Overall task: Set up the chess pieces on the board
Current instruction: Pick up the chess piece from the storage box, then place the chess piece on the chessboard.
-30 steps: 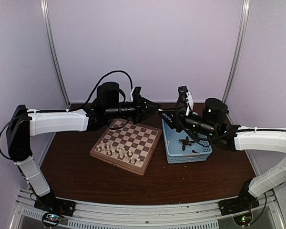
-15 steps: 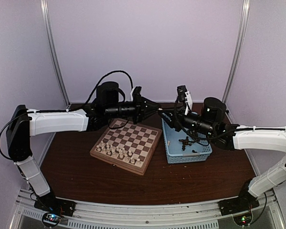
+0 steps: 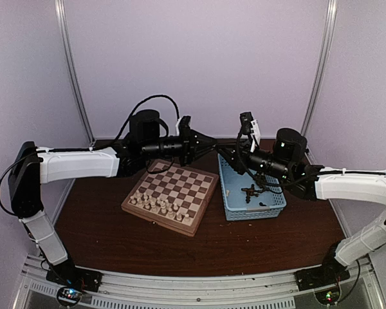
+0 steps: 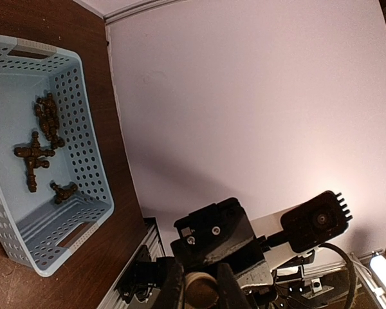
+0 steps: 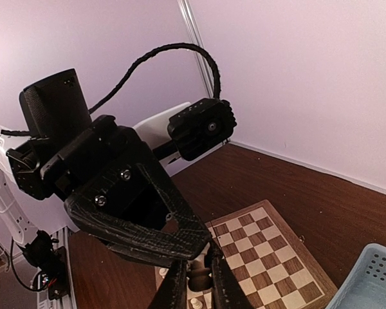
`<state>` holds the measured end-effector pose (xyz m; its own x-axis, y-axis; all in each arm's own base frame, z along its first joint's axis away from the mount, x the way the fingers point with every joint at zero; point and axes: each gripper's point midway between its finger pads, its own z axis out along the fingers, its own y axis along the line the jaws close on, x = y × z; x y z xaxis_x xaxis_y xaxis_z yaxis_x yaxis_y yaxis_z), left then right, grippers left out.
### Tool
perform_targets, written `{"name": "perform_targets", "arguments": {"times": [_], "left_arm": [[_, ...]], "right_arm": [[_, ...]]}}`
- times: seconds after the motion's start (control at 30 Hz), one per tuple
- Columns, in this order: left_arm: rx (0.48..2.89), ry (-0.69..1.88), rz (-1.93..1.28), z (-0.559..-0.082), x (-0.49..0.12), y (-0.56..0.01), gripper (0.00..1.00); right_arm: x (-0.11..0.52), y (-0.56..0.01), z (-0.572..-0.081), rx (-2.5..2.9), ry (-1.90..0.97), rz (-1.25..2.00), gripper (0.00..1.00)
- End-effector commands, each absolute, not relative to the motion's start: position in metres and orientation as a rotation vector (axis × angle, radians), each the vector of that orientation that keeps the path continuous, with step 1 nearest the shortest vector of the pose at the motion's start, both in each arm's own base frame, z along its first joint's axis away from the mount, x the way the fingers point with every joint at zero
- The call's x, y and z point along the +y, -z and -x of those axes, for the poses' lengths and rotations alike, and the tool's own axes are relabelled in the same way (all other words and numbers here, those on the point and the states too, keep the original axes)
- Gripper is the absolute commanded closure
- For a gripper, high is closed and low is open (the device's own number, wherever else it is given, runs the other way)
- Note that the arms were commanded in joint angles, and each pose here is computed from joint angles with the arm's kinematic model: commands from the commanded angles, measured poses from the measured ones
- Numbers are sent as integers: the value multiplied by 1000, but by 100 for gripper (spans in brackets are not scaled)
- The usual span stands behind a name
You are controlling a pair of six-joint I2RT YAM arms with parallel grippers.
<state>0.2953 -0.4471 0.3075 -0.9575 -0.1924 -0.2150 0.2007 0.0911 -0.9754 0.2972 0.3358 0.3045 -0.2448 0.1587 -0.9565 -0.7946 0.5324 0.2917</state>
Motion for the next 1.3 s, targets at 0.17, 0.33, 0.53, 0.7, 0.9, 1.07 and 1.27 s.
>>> {"name": "perform_targets", "arguments": {"times": [0.17,0.33,0.53,0.7,0.9,1.07,1.27], "left_arm": [[2002,1999,-51,-290,-444,-328,91],[1989,1975,-73,-290,-441,-330,73],[2047,1727,-105,-301,-406,-321,54],[2118,1323,-127,-311,-346,-308,46],[2112,870,-176,-315,-279,-306,40],[2049,706,-313,-306,-257,-309,37],[2047,580,-329,-303,-237,-304,34]], "right_arm": [[340,-321,-298,1521,-1026,576,100],[334,-319,-299,1540,-1007,565,100],[329,-300,-301,1678,-954,585,100],[333,-267,-303,1901,-875,682,100],[344,-220,-304,2235,-770,850,100],[358,-204,-310,2372,-743,856,100],[385,-176,-308,2512,-664,952,100]]}}
